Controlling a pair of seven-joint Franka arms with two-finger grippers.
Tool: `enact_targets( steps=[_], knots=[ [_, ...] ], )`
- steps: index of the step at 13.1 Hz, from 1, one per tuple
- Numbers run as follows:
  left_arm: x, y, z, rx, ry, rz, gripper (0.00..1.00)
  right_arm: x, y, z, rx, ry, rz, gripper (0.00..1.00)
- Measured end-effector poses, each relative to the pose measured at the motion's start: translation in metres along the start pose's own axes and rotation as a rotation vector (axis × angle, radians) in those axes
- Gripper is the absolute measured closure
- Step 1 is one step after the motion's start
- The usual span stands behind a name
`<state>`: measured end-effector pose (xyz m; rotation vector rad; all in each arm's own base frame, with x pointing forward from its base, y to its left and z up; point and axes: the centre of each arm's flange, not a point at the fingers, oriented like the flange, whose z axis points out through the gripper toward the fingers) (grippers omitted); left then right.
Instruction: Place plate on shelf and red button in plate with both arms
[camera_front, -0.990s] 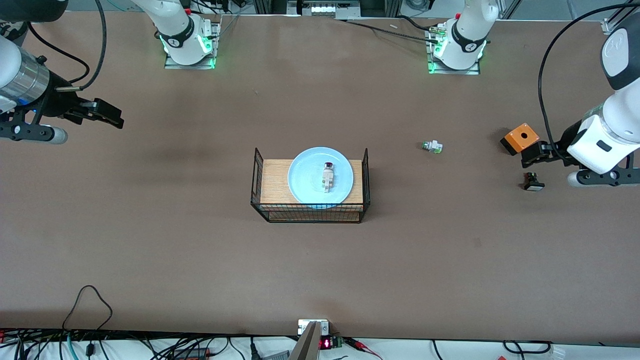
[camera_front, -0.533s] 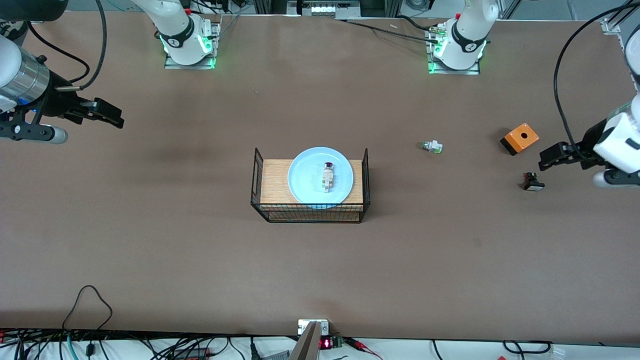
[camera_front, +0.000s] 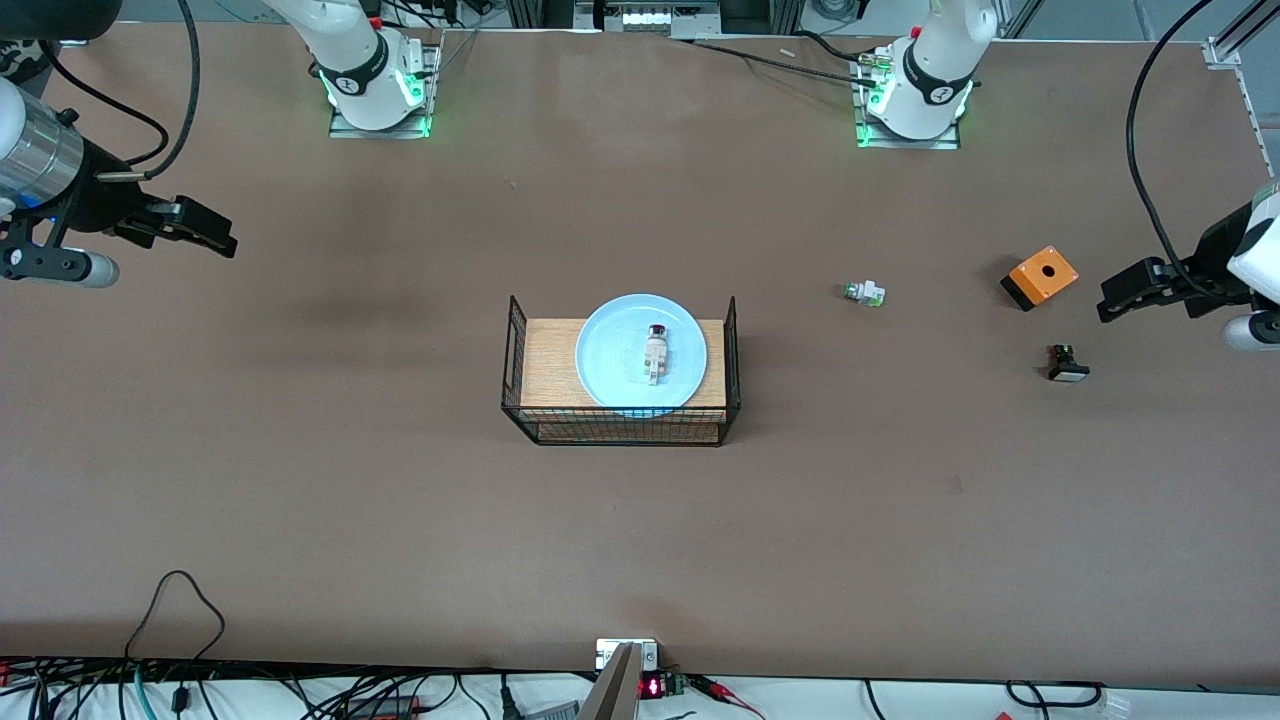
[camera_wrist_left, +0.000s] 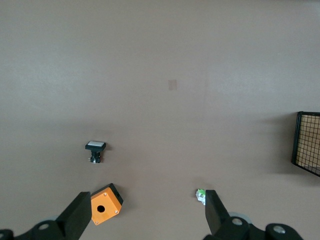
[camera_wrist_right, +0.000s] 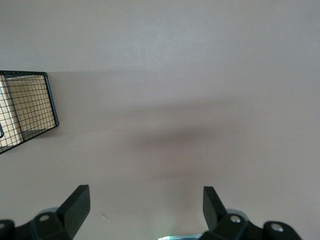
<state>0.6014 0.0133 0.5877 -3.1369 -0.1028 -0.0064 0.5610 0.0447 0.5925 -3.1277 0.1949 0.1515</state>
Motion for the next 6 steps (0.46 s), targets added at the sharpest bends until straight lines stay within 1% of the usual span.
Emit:
enact_targets(
  steps=[3,6],
  knots=[
    [-0.005,0.002,-0.010,0.000,0.013,0.004,0.00,0.004,0.020,-0.002,-0.009,0.006,0.033,0.00],
    [-0.010,0.002,-0.017,0.001,0.009,0.003,0.00,0.004,0.024,-0.013,-0.024,0.031,0.036,0.00]
  ],
)
